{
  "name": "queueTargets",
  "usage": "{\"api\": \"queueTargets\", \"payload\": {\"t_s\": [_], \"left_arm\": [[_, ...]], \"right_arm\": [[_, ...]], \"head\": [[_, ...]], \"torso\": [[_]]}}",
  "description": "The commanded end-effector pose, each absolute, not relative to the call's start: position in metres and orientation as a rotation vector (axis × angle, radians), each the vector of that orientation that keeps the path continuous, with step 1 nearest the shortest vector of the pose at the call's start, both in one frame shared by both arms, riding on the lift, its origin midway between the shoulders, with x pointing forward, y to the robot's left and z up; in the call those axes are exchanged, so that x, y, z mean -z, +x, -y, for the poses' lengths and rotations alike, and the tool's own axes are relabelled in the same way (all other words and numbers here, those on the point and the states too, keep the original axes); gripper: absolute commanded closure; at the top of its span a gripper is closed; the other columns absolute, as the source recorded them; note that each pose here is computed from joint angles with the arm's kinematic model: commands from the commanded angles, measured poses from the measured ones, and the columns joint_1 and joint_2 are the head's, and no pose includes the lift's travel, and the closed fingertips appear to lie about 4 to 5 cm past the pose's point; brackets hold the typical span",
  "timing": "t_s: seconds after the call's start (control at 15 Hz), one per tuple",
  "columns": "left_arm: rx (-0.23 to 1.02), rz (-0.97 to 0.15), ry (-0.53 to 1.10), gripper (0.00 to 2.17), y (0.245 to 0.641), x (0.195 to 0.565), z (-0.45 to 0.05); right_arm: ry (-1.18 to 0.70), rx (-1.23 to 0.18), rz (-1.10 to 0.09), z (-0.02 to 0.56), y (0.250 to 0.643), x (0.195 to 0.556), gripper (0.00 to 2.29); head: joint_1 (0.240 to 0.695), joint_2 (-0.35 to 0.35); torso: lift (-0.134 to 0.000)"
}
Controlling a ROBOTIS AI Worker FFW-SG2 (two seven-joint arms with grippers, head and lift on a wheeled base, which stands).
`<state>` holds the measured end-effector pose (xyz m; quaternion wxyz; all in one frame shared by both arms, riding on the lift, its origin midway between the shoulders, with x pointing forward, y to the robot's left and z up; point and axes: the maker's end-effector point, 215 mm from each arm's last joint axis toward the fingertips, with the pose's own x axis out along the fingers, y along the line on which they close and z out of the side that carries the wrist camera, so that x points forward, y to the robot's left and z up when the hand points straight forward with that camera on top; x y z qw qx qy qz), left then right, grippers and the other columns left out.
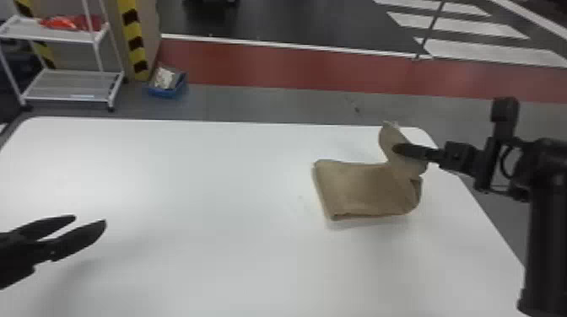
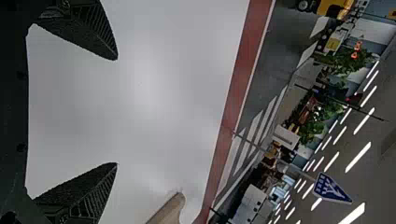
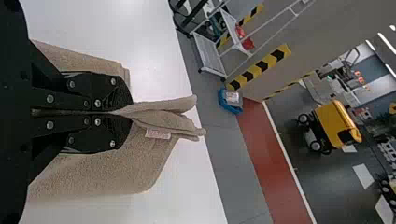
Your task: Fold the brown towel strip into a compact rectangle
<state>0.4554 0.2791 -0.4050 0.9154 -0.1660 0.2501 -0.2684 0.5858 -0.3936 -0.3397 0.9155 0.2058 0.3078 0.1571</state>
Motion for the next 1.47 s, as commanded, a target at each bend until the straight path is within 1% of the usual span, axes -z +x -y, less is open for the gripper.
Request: {"api": "queueTargets", "payload": {"t_s": [0.0,0.2,0.27,0.4,0.53,0.6,0.67,0.8,1.07,1.13,1.2,1.33,1.4], "left_arm": [[0.549,-0.511,-0.341,0.07,0.454,0.403,-0.282],[0.537,-0.509,-0.347,0.07,0.452,0.403,-0.290],[0.537,-0.507,-0.347,0.07,0.452,0.403,-0.290],[0.537,-0.500,-0.344,0.07,0.454,0.400,-0.291],[0.541,-0.500,-0.346,0.07,0.454,0.401,-0.289],[0.539,-0.501,-0.347,0.07,0.454,0.401,-0.290],[0.537,-0.501,-0.349,0.07,0.453,0.402,-0.291],[0.532,-0.496,-0.348,0.07,0.453,0.401,-0.295],[0.530,-0.499,-0.347,0.07,0.452,0.403,-0.297],[0.529,-0.500,-0.347,0.07,0.452,0.403,-0.298],[0.529,-0.501,-0.345,0.07,0.452,0.403,-0.298],[0.529,-0.501,-0.345,0.07,0.452,0.403,-0.298],[0.529,-0.501,-0.345,0.07,0.452,0.403,-0.298]], "right_arm": [[0.402,-0.382,-0.669,0.348,0.590,0.354,1.42],[0.352,-0.410,-0.717,0.319,0.588,0.370,1.42],[0.342,-0.418,-0.730,0.312,0.587,0.374,1.41],[0.337,-0.452,-0.762,0.290,0.579,0.389,1.41],[0.311,-0.496,-0.782,0.264,0.571,0.396,1.41],[0.305,-0.515,-0.794,0.250,0.567,0.401,1.41],[0.286,-0.533,-0.807,0.238,0.564,0.405,1.41],[0.252,-0.547,-0.822,0.223,0.564,0.411,1.41],[0.215,-0.591,-0.848,0.194,0.557,0.421,1.39],[0.218,-0.605,-0.858,0.187,0.550,0.427,1.25],[0.211,-0.622,-0.855,0.180,0.545,0.425,1.14],[0.216,-0.656,-0.855,0.168,0.532,0.423,0.67],[0.216,-0.686,-0.850,0.160,0.526,0.419,0.58]], "head": [[0.695,-0.128],[0.695,-0.076],[0.695,-0.048],[0.695,-0.032],[0.695,-0.006],[0.695,-0.006],[0.695,0.016],[0.695,0.047],[0.695,0.087],[0.695,0.104],[0.695,0.104],[0.695,0.124],[0.695,0.132]], "torso": [[-0.120],[-0.120],[-0.120],[-0.120],[-0.120],[-0.120],[-0.120],[-0.120],[-0.120],[-0.120],[-0.120],[-0.120],[-0.120]]}}
